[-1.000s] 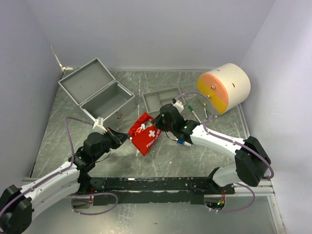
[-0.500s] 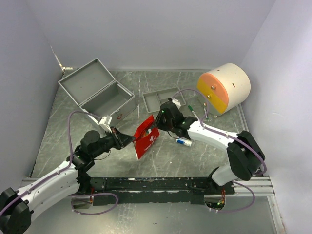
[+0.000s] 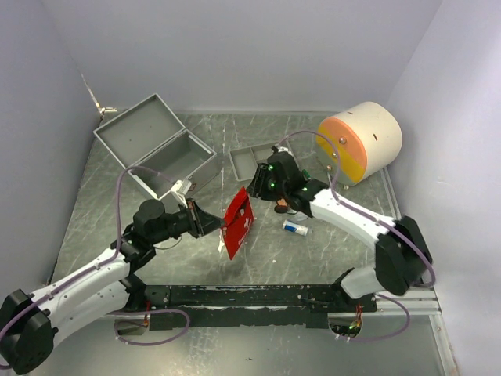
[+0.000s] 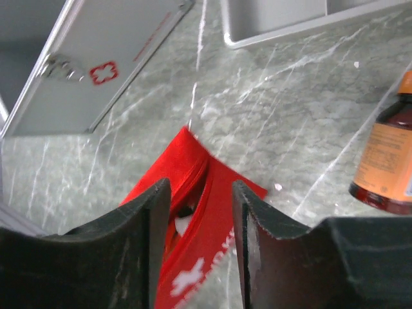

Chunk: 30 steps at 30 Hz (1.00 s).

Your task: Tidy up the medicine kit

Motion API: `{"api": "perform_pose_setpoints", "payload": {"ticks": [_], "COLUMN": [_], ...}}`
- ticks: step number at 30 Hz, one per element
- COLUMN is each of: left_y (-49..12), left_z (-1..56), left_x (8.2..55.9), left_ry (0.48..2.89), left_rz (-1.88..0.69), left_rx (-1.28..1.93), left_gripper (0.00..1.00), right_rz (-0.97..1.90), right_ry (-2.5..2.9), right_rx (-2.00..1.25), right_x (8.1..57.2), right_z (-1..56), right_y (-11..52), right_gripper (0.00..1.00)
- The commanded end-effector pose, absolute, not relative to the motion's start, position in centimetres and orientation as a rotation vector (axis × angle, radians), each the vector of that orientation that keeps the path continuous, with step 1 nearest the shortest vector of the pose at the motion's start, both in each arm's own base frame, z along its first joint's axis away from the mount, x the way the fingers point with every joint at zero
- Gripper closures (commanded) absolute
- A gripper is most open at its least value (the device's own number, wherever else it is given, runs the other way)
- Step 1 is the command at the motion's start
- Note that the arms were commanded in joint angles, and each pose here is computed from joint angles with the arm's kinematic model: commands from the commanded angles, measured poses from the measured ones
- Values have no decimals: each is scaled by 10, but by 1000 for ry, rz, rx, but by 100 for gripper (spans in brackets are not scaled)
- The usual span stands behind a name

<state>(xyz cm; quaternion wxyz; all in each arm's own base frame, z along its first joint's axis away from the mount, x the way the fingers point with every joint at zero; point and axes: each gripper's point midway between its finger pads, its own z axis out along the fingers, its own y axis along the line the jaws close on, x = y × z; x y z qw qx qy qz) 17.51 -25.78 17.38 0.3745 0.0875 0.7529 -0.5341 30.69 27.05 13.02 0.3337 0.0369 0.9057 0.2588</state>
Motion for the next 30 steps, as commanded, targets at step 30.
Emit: {"api": "perform_pose_setpoints", "payload": {"ticks": [30], "left_y": [-254], "left_z": [203], "left_x": [201], "left_ry": [2130], "left_rz": [-1241], "left_rx": [-29], "left_gripper": [93], "right_rz": [929], "right_ry": [2153], "right_rx": [-590], "right_x": [181], "right_z": [178], "right_y": [349], "right_gripper": [64]}}
